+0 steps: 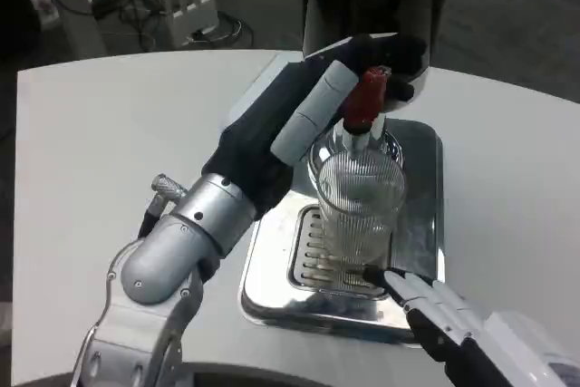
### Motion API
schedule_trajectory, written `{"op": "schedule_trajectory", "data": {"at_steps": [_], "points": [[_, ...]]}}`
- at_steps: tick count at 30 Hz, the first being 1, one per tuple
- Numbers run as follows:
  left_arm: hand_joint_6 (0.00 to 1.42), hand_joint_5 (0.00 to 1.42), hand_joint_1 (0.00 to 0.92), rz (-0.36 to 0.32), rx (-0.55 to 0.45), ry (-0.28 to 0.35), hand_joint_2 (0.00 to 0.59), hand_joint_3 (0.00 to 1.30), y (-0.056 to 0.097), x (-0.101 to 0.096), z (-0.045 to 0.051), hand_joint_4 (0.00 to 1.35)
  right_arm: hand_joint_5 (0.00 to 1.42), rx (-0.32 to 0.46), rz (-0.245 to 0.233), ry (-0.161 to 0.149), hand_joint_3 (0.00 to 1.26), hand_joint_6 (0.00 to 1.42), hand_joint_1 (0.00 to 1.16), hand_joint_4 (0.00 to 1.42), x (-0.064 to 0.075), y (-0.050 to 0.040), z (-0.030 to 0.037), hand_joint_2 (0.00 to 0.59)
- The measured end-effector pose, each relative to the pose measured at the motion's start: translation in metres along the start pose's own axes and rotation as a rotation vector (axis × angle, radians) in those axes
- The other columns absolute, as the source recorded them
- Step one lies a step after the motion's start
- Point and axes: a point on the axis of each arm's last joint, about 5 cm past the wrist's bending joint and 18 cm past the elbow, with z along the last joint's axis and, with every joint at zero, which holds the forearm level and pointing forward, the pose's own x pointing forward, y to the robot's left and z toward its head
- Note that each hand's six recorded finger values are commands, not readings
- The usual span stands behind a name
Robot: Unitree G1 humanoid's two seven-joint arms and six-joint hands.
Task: Grasp the cup under the faucet to collect the drink, then remove the cup.
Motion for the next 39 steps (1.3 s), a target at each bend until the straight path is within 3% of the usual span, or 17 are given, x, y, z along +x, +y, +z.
{"op": "schedule_trajectory", "data": {"at_steps": [14, 39], "points": [[0.18, 0.25, 0.000, -0.062, 0.047, -0.016, 0.082, 0.26, 0.008, -0.003, -0.0032, 0.21, 0.00, 0.002, -0.004, -0.001, 0.07, 0.00, 0.45, 0.03, 0.000, 0.0005, 0.0003, 0.434], [0.25, 0.34, 0.000, -0.081, 0.219, -0.056, 0.086, 0.41, 0.016, -0.008, -0.0023, 0.31, 0.00, 0.007, -0.011, -0.003, 0.07, 0.00, 0.45, 0.04, 0.002, -0.0003, 0.0003, 0.434]]}}
